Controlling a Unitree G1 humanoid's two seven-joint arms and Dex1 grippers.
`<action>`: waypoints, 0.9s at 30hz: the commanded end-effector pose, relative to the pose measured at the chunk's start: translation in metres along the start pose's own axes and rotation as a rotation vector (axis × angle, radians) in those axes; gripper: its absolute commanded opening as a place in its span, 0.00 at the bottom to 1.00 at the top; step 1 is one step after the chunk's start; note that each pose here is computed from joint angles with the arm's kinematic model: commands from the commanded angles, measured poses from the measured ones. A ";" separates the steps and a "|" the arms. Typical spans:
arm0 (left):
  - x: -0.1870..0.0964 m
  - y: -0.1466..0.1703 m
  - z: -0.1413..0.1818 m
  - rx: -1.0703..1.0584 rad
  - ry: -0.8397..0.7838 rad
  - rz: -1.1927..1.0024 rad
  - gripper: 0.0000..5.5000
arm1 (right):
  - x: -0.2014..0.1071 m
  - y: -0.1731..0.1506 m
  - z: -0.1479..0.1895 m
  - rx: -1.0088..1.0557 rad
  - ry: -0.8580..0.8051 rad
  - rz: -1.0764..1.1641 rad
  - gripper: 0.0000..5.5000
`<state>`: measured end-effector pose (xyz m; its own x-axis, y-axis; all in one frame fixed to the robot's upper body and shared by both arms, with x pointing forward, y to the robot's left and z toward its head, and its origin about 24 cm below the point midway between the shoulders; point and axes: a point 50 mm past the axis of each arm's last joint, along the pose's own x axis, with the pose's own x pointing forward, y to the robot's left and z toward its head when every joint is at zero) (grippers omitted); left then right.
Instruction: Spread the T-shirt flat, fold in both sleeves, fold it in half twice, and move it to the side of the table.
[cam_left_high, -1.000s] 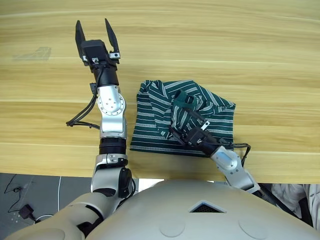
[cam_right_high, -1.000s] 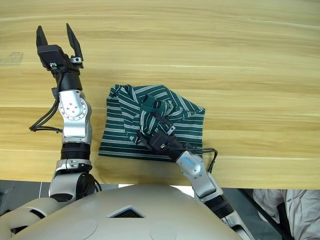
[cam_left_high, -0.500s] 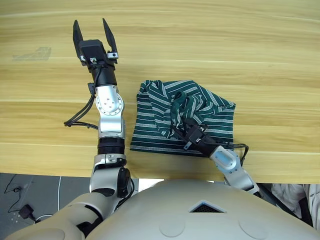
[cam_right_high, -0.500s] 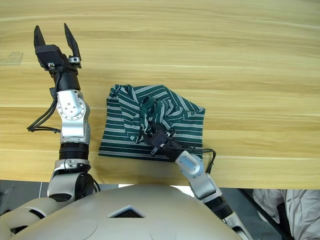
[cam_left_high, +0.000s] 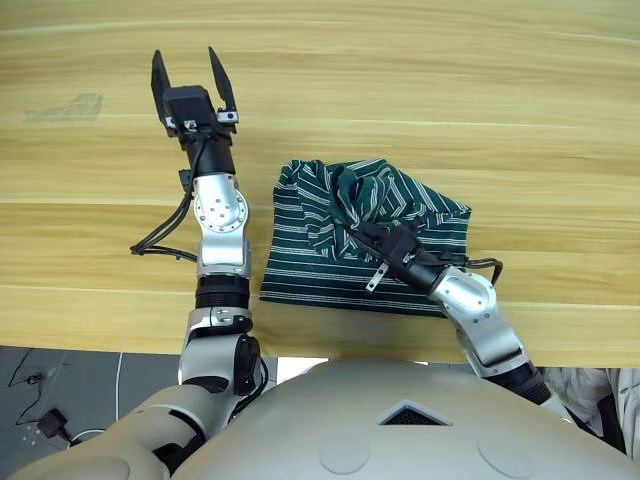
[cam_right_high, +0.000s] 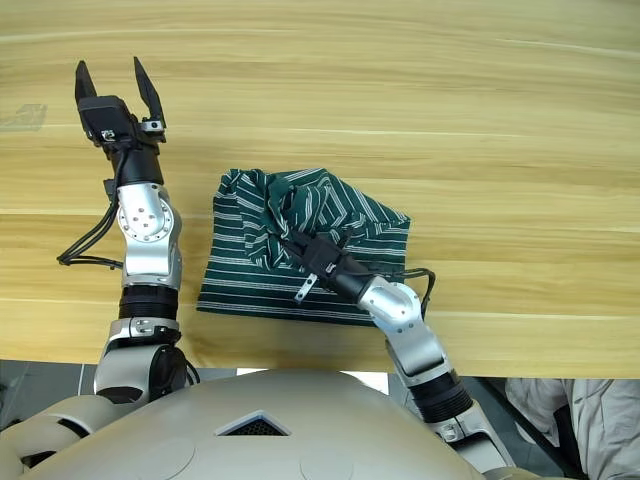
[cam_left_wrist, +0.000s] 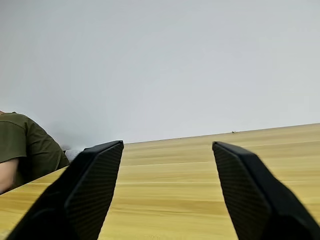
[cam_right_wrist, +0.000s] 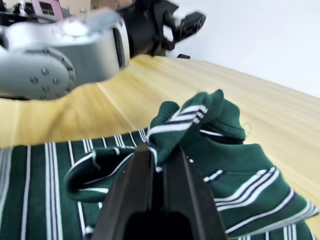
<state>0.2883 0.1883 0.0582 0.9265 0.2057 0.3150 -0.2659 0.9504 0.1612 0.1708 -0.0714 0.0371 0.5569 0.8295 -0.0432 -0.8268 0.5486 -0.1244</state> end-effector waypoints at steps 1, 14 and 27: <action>0.000 -0.011 0.000 0.001 0.013 -0.074 0.61 | 0.002 -0.012 0.013 -0.016 -0.039 0.025 0.00; -0.123 0.003 0.054 -0.030 0.037 -1.015 0.61 | -0.003 -0.049 0.055 -0.089 -0.159 -0.041 0.00; -0.125 -0.010 0.081 0.083 -0.085 -0.985 0.61 | 0.002 -0.046 0.051 -0.100 -0.146 -0.064 0.00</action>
<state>0.1501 0.1380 0.0918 0.7166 -0.6937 0.0725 0.6093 0.6733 0.4188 0.2043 -0.0914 0.0929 0.5818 0.8058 0.1103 -0.7788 0.5910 -0.2102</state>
